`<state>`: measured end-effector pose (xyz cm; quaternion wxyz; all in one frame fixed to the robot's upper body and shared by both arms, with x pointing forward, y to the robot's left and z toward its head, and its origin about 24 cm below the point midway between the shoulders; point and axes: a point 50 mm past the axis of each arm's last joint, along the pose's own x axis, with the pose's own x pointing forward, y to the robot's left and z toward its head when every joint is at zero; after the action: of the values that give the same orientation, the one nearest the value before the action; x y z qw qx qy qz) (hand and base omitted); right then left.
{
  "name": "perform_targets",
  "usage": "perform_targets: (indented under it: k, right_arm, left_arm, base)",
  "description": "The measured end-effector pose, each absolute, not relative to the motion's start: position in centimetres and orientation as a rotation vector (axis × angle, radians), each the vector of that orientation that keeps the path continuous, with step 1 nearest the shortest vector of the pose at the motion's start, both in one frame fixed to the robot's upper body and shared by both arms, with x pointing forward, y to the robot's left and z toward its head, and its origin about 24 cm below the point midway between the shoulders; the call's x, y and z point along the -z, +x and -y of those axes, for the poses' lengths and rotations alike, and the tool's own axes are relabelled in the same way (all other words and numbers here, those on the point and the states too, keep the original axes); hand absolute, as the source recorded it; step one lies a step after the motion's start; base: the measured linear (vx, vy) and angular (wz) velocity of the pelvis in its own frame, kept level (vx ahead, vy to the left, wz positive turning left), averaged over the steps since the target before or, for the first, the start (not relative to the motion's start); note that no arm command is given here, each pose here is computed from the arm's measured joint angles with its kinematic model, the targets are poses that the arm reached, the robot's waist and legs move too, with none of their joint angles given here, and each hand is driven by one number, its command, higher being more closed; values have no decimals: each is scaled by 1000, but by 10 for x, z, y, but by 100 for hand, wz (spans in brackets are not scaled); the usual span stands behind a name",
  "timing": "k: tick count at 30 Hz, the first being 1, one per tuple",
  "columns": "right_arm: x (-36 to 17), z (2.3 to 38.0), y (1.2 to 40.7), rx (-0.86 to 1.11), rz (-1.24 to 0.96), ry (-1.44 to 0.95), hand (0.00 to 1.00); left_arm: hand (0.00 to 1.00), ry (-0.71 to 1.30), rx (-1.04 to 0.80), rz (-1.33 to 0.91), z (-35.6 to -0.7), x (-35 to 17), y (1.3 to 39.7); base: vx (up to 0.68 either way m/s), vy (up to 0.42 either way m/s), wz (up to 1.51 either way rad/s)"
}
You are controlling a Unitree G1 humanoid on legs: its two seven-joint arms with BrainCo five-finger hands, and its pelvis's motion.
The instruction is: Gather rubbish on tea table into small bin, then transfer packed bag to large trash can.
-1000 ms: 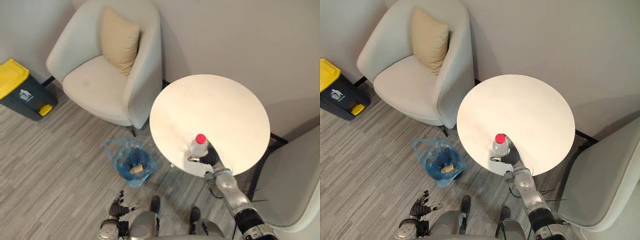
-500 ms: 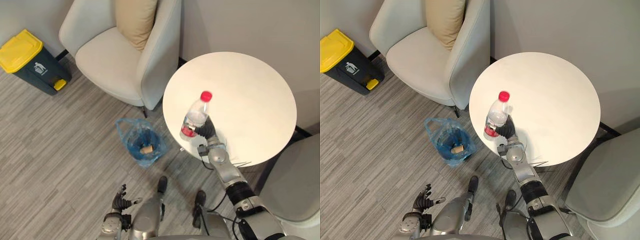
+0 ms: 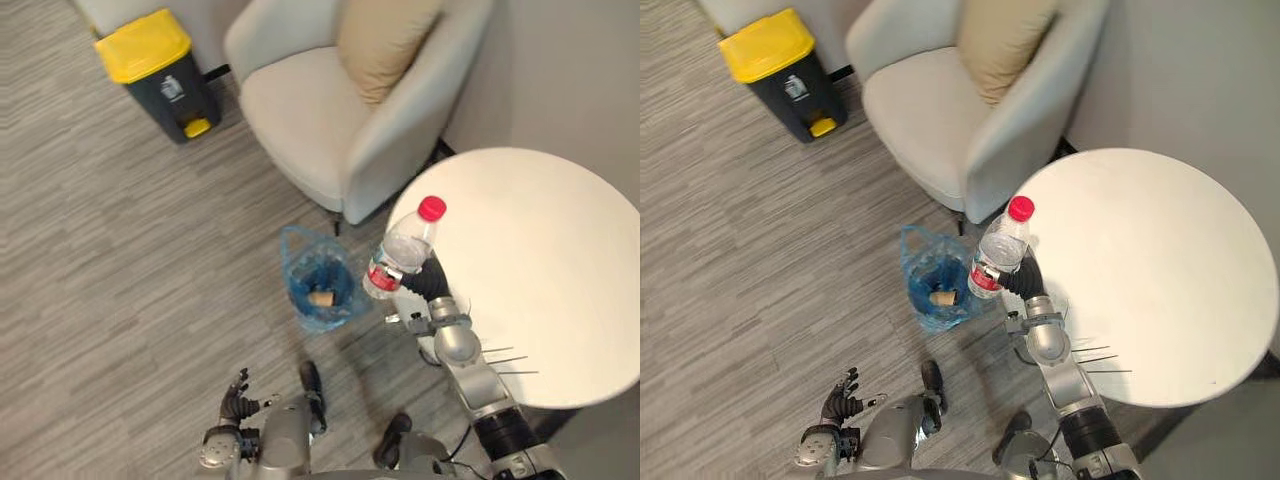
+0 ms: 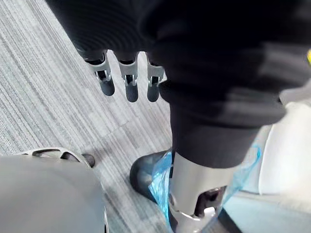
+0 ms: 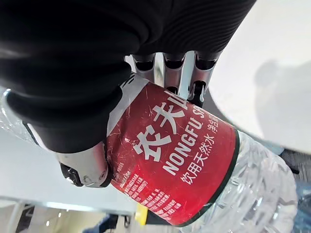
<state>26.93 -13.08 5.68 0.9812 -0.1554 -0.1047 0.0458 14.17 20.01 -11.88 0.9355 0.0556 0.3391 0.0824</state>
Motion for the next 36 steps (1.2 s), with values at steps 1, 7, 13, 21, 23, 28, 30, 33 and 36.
perform_targets:
  k: [1, 7, 13, 21, 23, 28, 30, 33, 36]
  right_arm:
    - [-54, 125, 267, -120, 200, -303, 100]
    - [-47, 109, 264, -198, 182, -331, 100]
    - [-57, 110, 286, -226, 214, -418, 100]
    - [-63, 123, 328, -133, 183, -590, 100]
    - [-64, 124, 334, -107, 169, -613, 100]
    - [-124, 118, 366, -12, 318, -640, 100]
    - [-152, 109, 373, 10, 390, -632, 100]
    - [-191, 80, 378, 17, 491, -546, 100]
    - [-209, 92, 380, 55, 555, -564, 0]
  left_arm:
    - [0, 113, -168, -688, -201, 118, 142]
    - [0, 173, -133, -702, -213, 117, 137]
    - [0, 166, -116, -644, -206, 110, 152]
    - [0, 64, -174, -527, -192, 94, 199]
    - [0, 38, -209, -498, -192, 88, 211]
    - [0, -133, -302, -271, -187, 40, 268]
    - [0, -166, -300, -218, -181, 28, 278]
    - [0, -227, -371, -95, -198, 4, 286]
    - [0, -241, -346, -31, -196, -11, 291]
  base:
    - [172, 140, 27]
    - [173, 107, 44]
    - [107, -94, 75]
    - [-16, -147, 31]
    - [-127, -14, -1]
    - [-191, 6, 4]
    - [-191, -49, 0]
    - [-122, -62, 3]
    - [-81, -27, 12]
